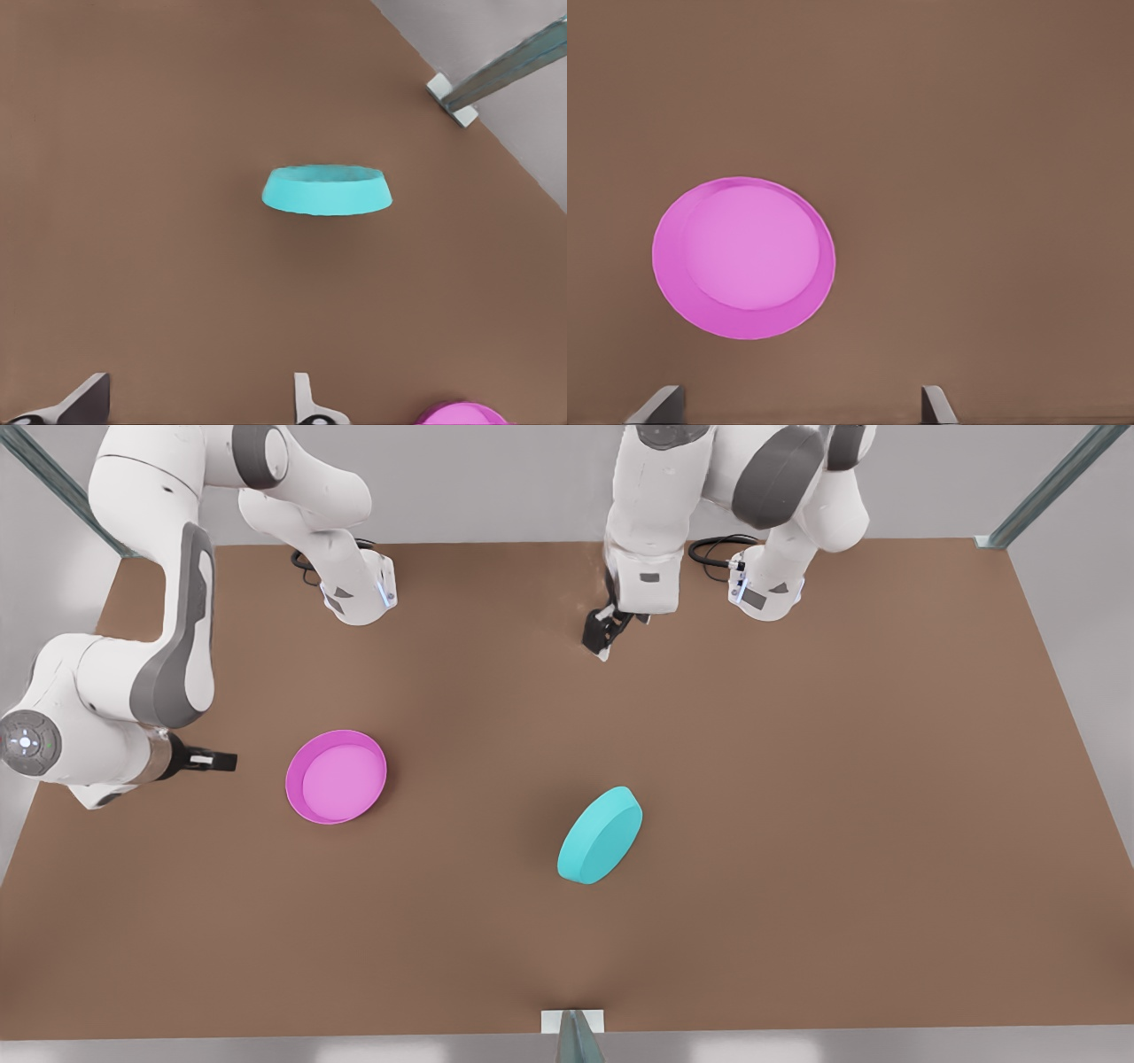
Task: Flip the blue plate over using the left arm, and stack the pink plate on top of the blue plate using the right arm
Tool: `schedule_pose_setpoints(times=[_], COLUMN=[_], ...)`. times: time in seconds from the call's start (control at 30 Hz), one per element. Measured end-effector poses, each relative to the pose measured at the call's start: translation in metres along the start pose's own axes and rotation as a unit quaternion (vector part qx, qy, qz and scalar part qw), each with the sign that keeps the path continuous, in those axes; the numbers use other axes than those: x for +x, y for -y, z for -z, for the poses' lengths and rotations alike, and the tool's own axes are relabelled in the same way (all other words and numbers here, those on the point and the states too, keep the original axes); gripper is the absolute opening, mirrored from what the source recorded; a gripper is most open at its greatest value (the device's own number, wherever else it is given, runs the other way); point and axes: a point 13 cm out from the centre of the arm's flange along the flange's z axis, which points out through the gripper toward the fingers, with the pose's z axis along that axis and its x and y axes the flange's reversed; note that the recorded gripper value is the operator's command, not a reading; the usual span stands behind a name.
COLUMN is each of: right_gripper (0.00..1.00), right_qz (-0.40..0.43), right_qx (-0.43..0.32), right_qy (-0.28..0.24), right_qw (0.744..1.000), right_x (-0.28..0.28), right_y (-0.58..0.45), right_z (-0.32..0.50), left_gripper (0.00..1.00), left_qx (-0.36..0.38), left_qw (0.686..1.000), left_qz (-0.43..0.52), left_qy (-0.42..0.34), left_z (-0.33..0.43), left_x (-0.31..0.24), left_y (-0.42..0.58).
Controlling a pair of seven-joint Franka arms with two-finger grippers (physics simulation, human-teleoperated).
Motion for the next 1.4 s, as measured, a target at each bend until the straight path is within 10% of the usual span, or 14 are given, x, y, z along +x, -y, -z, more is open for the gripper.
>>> schedule_pose_setpoints(times=[0.1,0.23,0.33,1.17,1.27,1.4], right_gripper=[1.0,1.0,1.0,1.0,0.53,0.31], right_qz=[-0.017,-0.037,-0.064,-0.007,0.005,0.017], right_qx=[-0.042,-0.086,-0.113,-0.111,-0.113,-0.12], right_qy=[-0.022,-0.008,0.001,-0.008,-0.015,-0.018], right_qw=[0.999,0.996,0.992,0.994,0.993,0.992], right_x=[0.006,0.012,0.017,0.006,0.008,0.005], right_y=[0.012,0.015,0.02,-0.009,-0.016,-0.021], right_z=[-0.083,-0.16,-0.214,-0.326,-0.329,-0.324], left_gripper=[1.0,1.0,1.0,1.0,1.0,1.0], left_qx=[-0.069,-0.133,-0.123,-0.072,-0.071,-0.072], left_qw=[0.989,0.981,0.975,0.941,0.935,0.924], left_qz=[0.13,0.109,0.01,-0.304,-0.325,-0.352], left_qy=[-0.021,-0.084,-0.184,-0.127,-0.127,-0.127], left_z=[-0.012,-0.072,-0.112,-0.12,-0.119,-0.12], left_x=[-0.23,-0.309,-0.304,-0.343,-0.341,-0.333], left_y=[-0.089,-0.156,-0.195,-0.196,-0.194,-0.186])
